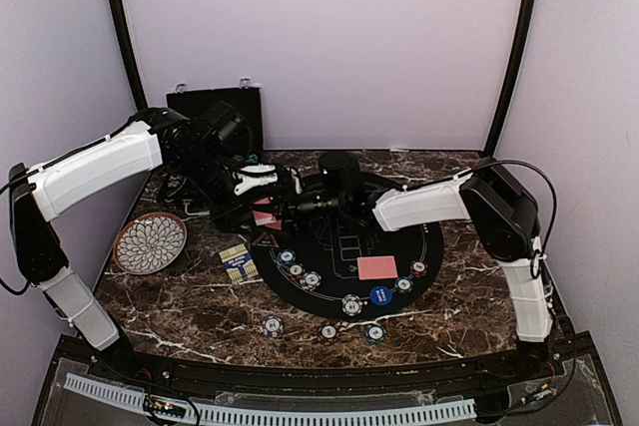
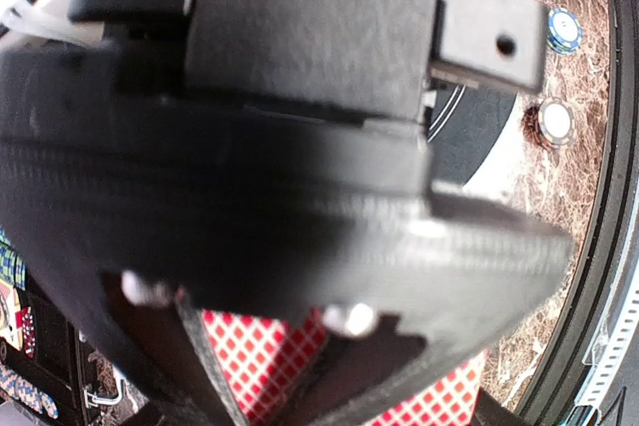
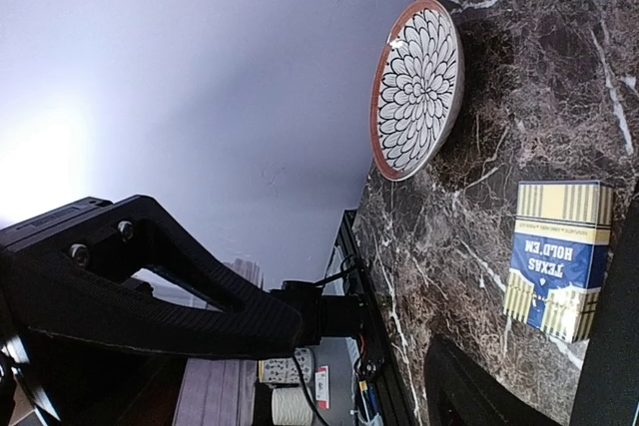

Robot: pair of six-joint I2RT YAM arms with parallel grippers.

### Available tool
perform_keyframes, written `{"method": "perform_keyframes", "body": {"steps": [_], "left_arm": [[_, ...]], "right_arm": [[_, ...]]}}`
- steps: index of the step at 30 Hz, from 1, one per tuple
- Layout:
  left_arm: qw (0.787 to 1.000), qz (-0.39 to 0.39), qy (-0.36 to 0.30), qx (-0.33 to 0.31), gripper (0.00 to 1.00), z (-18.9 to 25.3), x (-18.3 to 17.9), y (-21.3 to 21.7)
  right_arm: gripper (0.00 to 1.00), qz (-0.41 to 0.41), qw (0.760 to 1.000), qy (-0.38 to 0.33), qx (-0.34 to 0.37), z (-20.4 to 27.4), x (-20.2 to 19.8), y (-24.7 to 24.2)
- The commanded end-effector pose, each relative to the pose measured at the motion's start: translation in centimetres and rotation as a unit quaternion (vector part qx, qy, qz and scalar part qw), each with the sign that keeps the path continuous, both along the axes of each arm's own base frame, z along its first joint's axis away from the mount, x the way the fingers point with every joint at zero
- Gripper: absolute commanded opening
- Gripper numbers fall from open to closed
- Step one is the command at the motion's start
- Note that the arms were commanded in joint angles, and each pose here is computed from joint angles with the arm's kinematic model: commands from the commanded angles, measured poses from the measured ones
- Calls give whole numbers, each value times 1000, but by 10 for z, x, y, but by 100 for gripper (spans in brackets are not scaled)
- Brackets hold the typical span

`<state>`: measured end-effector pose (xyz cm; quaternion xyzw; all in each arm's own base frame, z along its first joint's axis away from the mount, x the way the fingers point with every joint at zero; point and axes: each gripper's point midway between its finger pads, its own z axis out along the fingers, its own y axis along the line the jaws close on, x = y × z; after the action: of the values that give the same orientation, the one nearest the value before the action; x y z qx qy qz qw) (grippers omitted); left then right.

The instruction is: Distribute texas hold em gaming equipment

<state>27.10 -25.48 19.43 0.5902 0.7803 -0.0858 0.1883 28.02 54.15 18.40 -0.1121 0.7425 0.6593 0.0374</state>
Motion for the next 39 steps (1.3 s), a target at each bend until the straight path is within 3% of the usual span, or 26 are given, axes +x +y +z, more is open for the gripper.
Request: {"method": "perform_keyframes", "body": {"steps": [1,26,39], "left_arm": [[1000,-8,-17,-18,2,19,-1,-3],[1000,-8,-13,-13,2,15,-2,-1],[1000,-9,-13,-9,2,12,-3,0]], "right_arm": [[76,-14,1000,-2,-23,-8,6,-19],[49,-17,999,-46,-12,49,0,-51],[25,-4,999,-32,5,57,-6,-52]]}}
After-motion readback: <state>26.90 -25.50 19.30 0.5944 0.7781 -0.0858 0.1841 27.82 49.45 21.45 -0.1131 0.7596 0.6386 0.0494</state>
